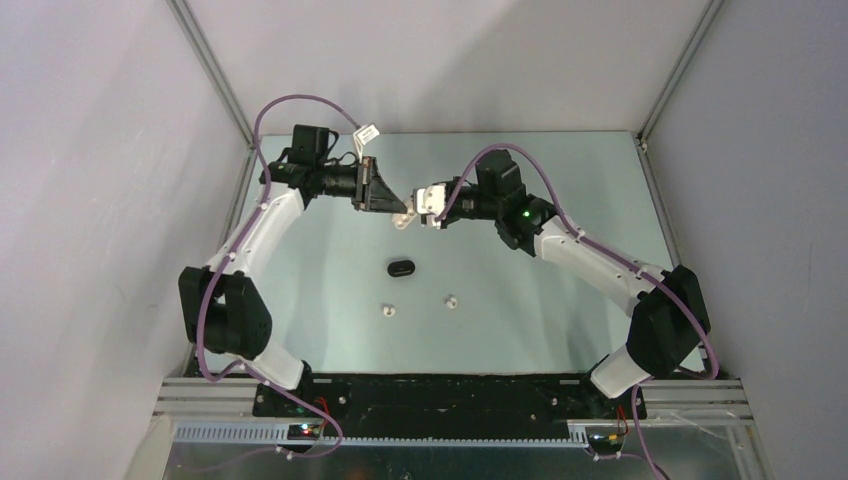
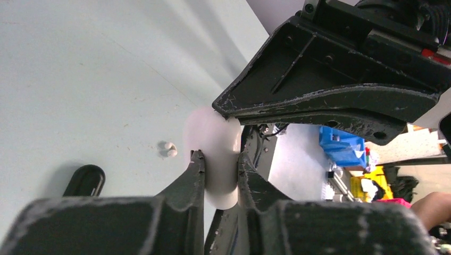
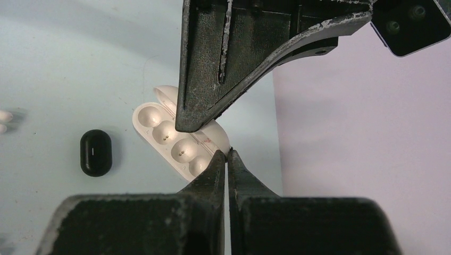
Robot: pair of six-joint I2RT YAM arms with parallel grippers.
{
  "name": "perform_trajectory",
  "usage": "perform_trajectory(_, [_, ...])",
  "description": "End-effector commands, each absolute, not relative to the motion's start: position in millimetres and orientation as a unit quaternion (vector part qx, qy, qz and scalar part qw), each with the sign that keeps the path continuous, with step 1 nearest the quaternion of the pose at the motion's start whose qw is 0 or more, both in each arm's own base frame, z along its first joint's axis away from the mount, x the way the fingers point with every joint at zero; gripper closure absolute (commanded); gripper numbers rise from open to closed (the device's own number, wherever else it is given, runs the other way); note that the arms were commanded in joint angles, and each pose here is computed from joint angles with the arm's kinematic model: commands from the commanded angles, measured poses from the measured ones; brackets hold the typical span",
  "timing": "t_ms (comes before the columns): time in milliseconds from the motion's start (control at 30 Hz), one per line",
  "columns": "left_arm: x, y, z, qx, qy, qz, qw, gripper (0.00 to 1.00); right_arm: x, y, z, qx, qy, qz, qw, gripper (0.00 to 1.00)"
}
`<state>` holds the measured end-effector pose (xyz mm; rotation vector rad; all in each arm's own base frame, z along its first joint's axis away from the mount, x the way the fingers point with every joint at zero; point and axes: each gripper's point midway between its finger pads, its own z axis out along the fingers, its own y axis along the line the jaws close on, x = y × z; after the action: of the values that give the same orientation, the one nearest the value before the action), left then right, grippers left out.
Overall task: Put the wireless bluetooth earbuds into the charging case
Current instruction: Pass from the right arm to the left
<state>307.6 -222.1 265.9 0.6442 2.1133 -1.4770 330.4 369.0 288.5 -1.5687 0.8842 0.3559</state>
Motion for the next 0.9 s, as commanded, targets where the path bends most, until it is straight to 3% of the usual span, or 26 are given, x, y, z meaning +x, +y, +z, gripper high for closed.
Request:
perform_trajectory(0, [310.6, -223.7, 278.4, 0.245, 0.759, -0.548, 0.25, 0.92, 330.7, 374.5, 300.9, -0.675, 0.364, 0.146, 0.625, 1.0])
perform_trajectory(67, [309.2, -223.8, 278.0, 0.245, 0.759, -0.549, 0.248, 0.98, 331.3, 374.4, 299.5, -0.675, 0.368, 0.145, 0.623, 1.0])
perform_trajectory(267, [308.1, -222.4, 279.8, 0.248, 0.76, -0.543, 0.257, 1.0, 330.9, 375.2, 295.7, -0.672, 0.379, 0.149, 0.619, 0.98])
perform_trajectory(467, [311.3, -217.4, 274.4, 0.247, 0.774, -0.517, 0.271, 1.0, 330.9, 365.6, 310.5, -0.648, 0.4, 0.159, 0.628, 0.61])
perform_trajectory(533, [311.0, -215.2, 270.5, 0.249, 0.779, -0.507, 0.274, 1.0, 325.5, 356.5, 314.7, -0.651, 0.401, 0.166, 0.623, 0.54])
perform_trajectory(700, [312.1, -206.8, 258.1, 0.266, 0.792, -0.47, 0.285, 1.0, 308.9, 328.3, 318.0, -0.644, 0.436, 0.2, 0.596, 0.49])
perform_trajectory(867, [308.7, -199.1, 245.7, 0.27, 0.806, -0.445, 0.281, 1.0, 303.3, 309.6, 292.6, -0.604, 0.529, 0.256, 0.538, 0.51])
